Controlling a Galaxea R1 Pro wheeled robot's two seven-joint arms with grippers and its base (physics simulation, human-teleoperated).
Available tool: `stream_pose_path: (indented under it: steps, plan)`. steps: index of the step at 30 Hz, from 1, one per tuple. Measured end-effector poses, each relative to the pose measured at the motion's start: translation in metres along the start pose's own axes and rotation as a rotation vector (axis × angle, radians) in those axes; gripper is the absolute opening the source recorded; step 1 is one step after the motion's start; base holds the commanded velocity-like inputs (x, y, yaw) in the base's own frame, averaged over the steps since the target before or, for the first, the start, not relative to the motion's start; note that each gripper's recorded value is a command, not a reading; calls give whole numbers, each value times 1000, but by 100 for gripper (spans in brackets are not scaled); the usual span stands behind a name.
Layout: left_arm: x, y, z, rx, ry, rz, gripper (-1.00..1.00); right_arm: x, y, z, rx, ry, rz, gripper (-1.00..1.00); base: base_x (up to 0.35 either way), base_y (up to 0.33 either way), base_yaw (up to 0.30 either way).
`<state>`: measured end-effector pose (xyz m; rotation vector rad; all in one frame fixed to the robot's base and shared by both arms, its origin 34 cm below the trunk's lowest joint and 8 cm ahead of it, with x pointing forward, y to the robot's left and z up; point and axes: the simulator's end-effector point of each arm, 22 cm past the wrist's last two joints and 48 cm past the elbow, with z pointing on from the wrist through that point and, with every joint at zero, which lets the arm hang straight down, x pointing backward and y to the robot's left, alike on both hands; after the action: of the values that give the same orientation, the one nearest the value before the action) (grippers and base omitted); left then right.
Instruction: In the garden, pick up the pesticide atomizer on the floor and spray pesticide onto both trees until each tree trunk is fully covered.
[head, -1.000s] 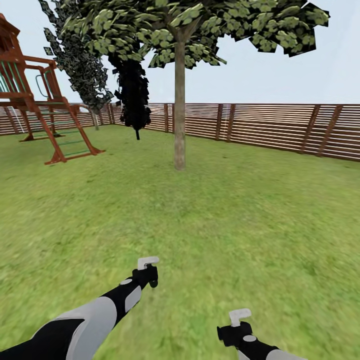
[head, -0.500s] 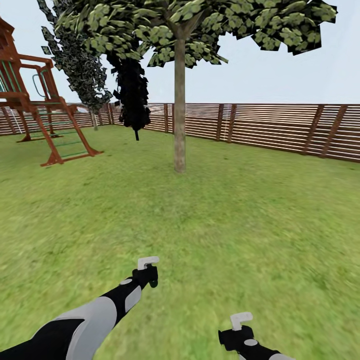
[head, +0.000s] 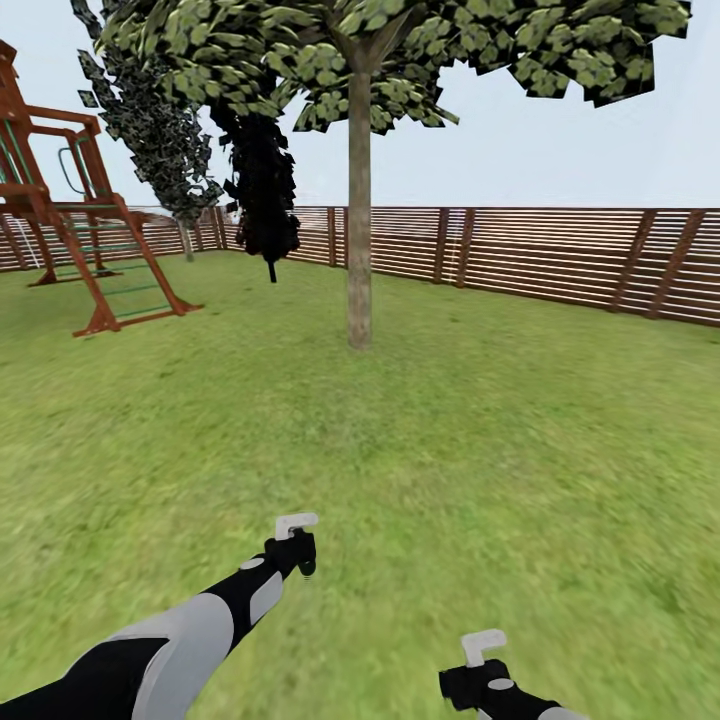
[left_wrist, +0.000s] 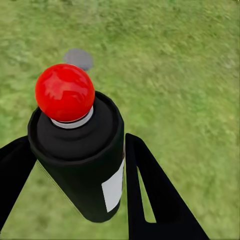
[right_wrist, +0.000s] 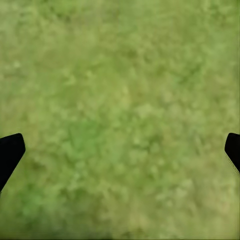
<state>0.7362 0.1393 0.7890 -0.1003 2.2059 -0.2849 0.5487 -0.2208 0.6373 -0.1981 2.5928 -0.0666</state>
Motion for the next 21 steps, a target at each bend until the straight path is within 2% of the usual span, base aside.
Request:
stream_pose_path:
  steps: [21]
  plan:
    - [0,0,0,0,0,0,-100,-2,0,0,0,-6,3,100,350,0,0]
